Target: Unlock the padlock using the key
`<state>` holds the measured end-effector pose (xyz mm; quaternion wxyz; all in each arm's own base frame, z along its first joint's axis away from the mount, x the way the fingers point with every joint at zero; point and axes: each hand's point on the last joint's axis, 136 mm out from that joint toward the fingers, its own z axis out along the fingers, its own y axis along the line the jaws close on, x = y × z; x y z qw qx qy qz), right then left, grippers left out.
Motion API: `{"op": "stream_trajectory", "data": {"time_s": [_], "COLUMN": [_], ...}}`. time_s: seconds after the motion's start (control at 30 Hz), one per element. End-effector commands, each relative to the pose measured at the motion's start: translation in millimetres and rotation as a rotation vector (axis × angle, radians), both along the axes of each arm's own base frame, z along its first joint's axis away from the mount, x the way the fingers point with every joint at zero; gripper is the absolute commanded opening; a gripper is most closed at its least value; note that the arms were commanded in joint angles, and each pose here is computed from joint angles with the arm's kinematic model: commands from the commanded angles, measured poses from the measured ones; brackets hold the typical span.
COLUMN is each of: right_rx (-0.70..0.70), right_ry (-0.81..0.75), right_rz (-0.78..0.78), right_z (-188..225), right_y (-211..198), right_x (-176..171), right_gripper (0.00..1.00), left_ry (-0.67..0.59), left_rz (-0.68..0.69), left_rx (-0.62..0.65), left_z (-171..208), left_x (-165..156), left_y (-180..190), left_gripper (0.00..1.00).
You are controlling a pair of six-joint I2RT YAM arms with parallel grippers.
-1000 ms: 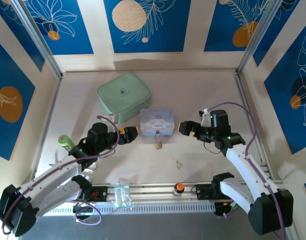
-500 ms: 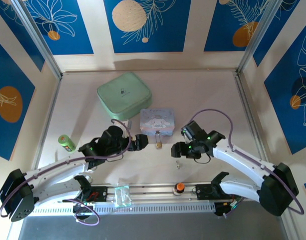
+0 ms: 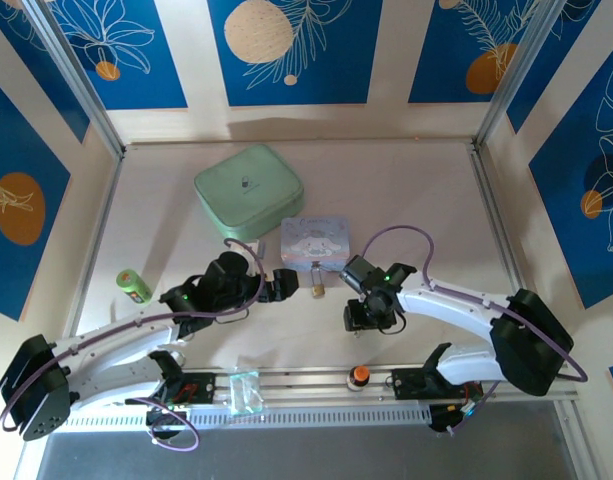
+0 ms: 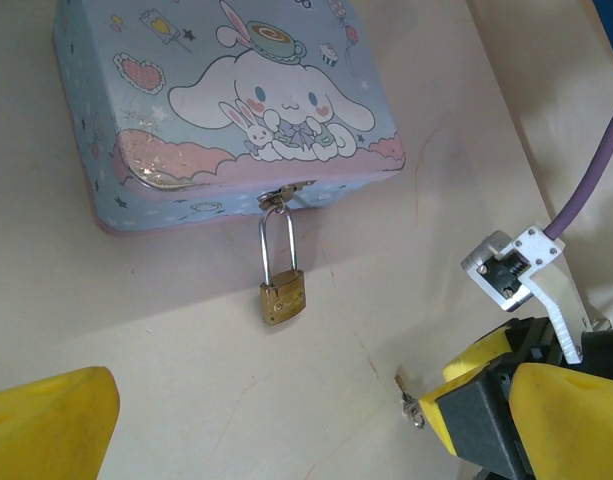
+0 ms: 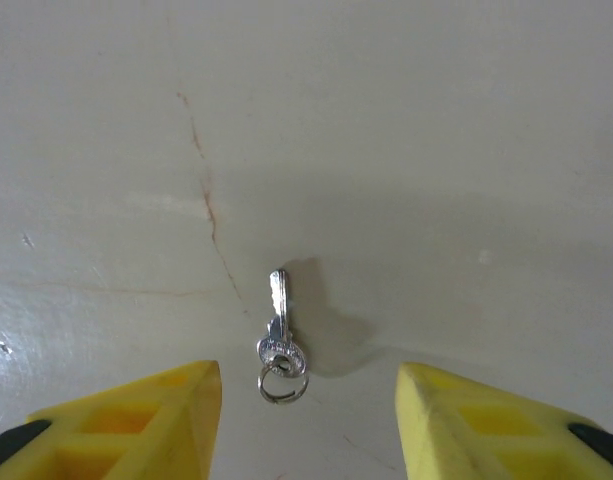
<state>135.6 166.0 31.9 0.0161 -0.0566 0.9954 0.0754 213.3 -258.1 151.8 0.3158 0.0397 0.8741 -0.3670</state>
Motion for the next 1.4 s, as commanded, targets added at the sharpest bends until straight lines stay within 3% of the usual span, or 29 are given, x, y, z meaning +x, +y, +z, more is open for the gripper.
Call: {"op": "stream_trajectory", "data": {"time_s": [0.0, 0.37, 0.47, 0.63, 0.7, 1.0, 1.37], "right_rx": [0.010, -0.044, -0.043, -0.078, -0.080, 0.001, 0.104], "right_ry": [0.010, 0.057, 0.071, 0.088, 0.081, 0.081, 0.021], "right_rz": [0.014, 0.066, 0.082, 0.074, 0.075, 0.083, 0.059], "right_z": [2, -8, -12, -20, -21, -26, -6], "right_y": [9, 11, 16, 14, 13, 24, 25], "right_x": [0, -20, -21, -25, -25, -21, -7], "right_gripper": [0.48, 0.40, 0.33, 0.33, 0.27, 0.08, 0.05], "left_ry": [-0.002, -0.008, -0.006, -0.002, -0.003, -0.004, 0.018], "left_rz": [0.005, 0.023, 0.023, 0.029, 0.033, 0.047, 0.041], "left_rx": [-0.028, -0.034, -0.028, -0.022, -0.025, -0.010, -0.008], "left_z": [4, 1, -1, -3, -4, -7, -13], "left_x": [1, 2, 2, 2, 2, 5, 7], "left_y": [-5, -2, -2, 0, 1, 2, -4], "left_gripper": [1.00, 1.00, 1.00, 1.00, 1.00, 1.00, 1.00]}}
